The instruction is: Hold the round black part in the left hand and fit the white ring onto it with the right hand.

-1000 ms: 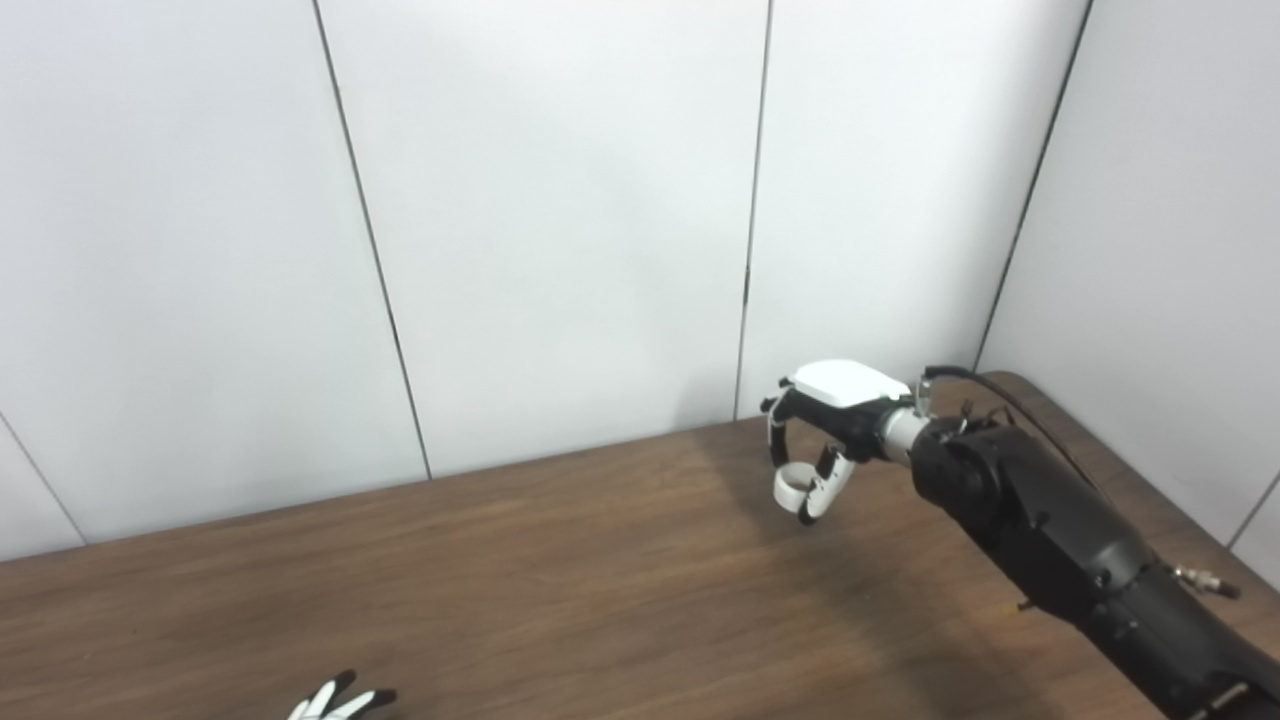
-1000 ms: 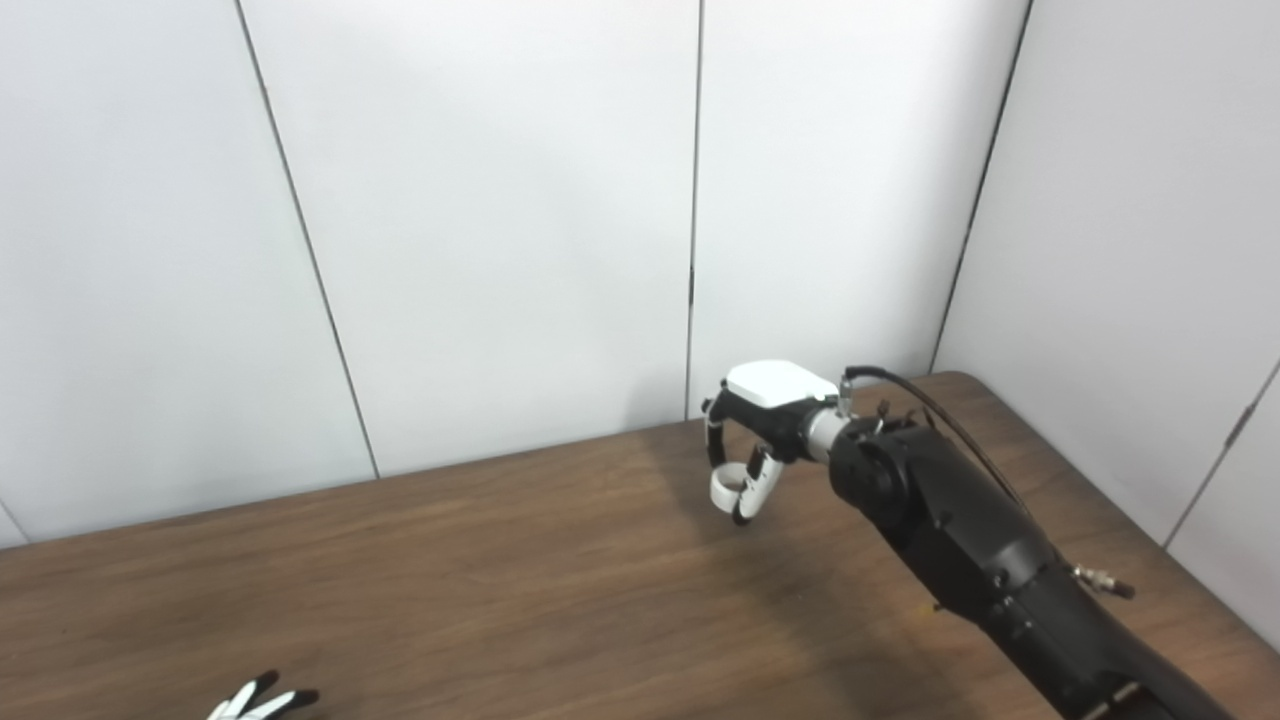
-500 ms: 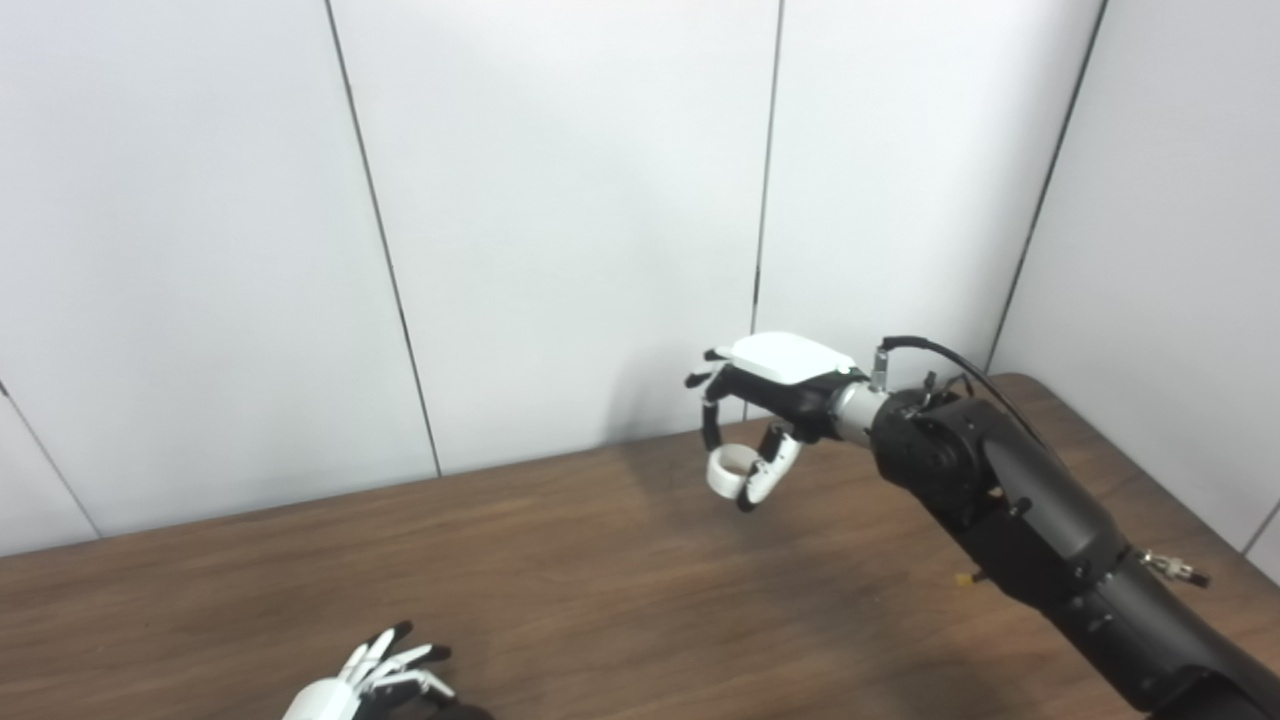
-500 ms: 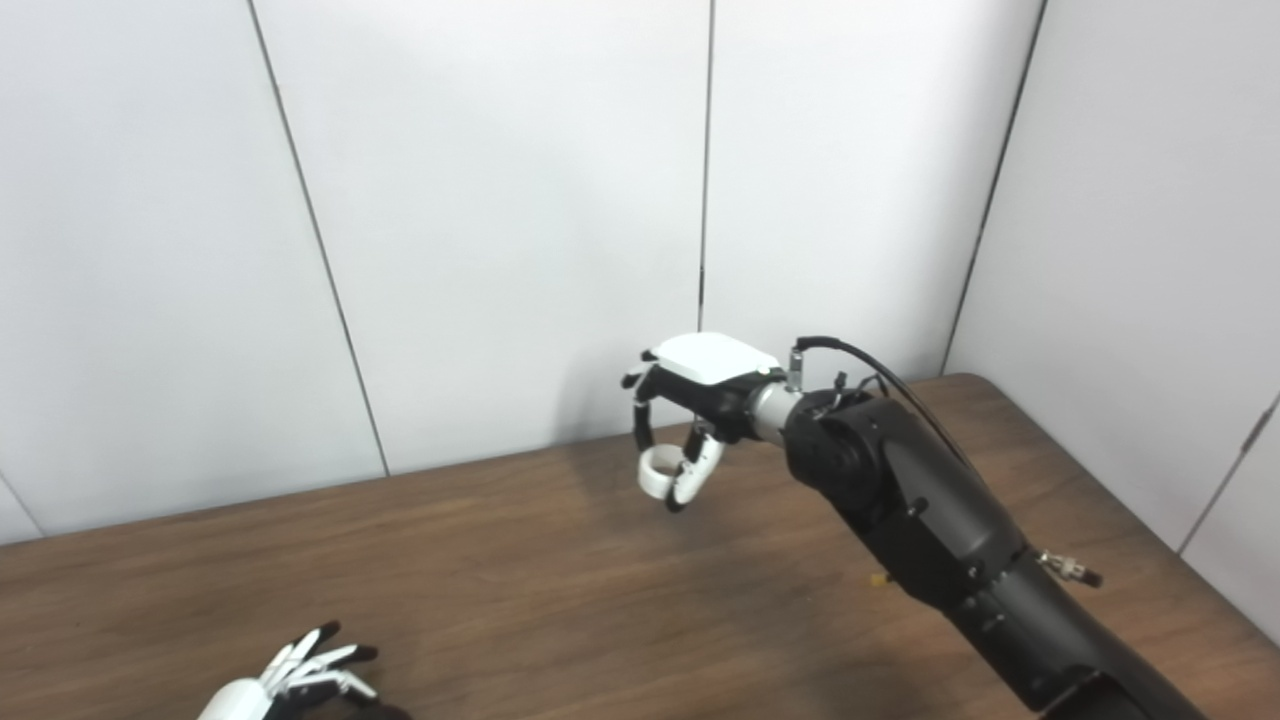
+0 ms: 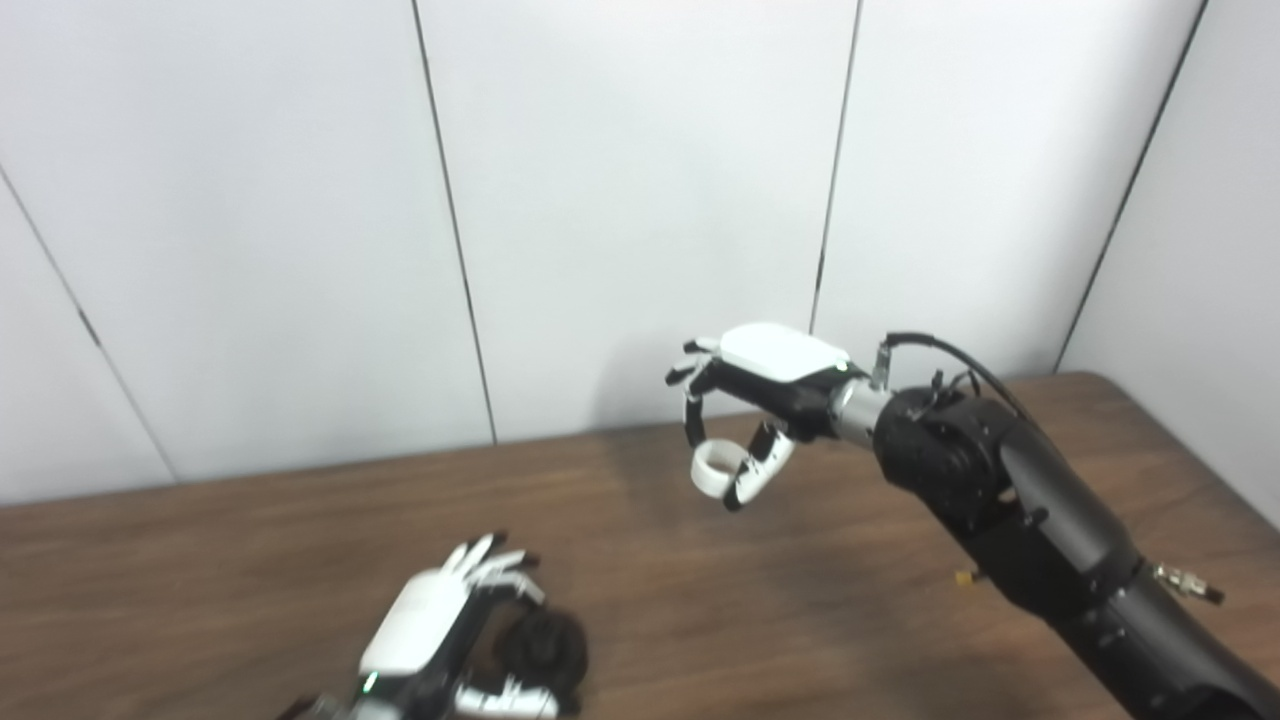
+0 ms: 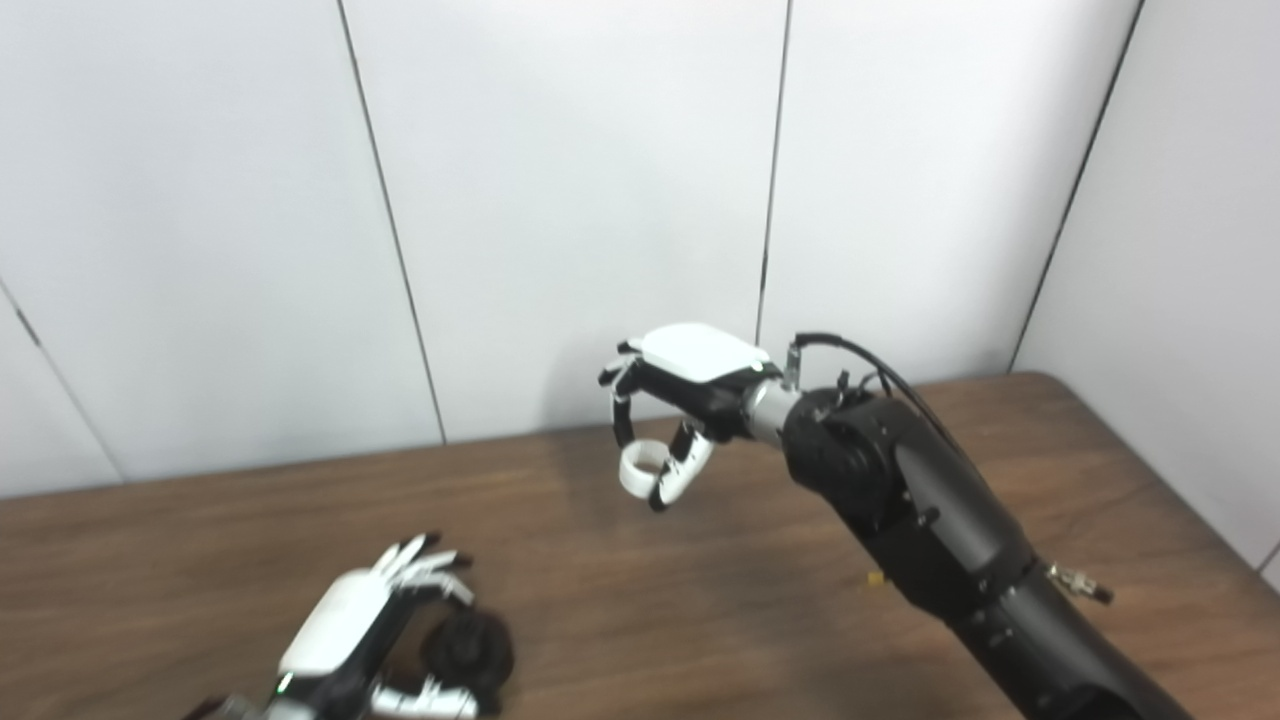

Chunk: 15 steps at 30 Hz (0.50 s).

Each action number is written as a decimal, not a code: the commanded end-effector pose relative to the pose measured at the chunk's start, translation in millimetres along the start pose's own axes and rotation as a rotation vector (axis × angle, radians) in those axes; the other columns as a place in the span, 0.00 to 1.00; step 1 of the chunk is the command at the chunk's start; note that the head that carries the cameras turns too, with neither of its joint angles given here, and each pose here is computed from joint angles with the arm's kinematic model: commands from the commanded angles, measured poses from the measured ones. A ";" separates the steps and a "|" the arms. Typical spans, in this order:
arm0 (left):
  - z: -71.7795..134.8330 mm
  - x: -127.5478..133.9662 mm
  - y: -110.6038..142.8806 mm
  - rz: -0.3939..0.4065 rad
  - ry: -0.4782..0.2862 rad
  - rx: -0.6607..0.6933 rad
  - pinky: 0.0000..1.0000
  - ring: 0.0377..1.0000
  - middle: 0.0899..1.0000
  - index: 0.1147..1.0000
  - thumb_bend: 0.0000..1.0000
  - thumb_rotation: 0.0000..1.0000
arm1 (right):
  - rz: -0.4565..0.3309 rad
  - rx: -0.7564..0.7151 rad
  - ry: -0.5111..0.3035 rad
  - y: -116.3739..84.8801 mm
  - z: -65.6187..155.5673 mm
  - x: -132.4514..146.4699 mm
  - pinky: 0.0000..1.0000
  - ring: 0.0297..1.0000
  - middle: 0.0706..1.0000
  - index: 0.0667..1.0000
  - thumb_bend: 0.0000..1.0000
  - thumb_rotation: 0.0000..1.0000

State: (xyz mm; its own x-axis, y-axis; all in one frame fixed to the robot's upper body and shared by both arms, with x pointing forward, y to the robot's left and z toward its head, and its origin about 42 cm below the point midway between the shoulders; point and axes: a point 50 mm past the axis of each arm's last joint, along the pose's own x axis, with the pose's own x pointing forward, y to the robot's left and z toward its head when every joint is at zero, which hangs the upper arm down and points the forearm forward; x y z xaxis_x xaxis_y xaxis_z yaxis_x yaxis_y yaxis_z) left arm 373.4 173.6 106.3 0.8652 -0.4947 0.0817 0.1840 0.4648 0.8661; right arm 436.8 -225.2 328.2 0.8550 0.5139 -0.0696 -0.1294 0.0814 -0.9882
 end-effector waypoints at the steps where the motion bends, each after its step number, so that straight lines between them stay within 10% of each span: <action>1: 0.2 -12.5 -42.3 -0.085 0.045 -0.034 1.00 0.98 0.84 0.41 0.52 0.05 | -0.082 -0.046 -0.059 -34.2 12.4 1.3 0.87 0.98 0.87 0.44 0.52 0.12; 15: 13.7 -0.9 -55.8 -0.093 0.033 -0.033 1.00 0.99 0.85 0.41 0.52 0.05 | -0.056 -0.042 -0.131 -31.8 33.9 6.5 0.83 0.97 0.87 0.44 0.52 0.12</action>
State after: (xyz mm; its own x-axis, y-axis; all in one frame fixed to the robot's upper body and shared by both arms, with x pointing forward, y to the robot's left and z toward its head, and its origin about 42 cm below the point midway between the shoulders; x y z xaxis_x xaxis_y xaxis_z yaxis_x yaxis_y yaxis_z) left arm 384.0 153.4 107.3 0.8544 -0.5103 0.0984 0.1701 0.4534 0.8749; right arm 430.3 -203.6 329.3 0.8075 0.5834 -0.0876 -0.1534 0.0642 -0.9861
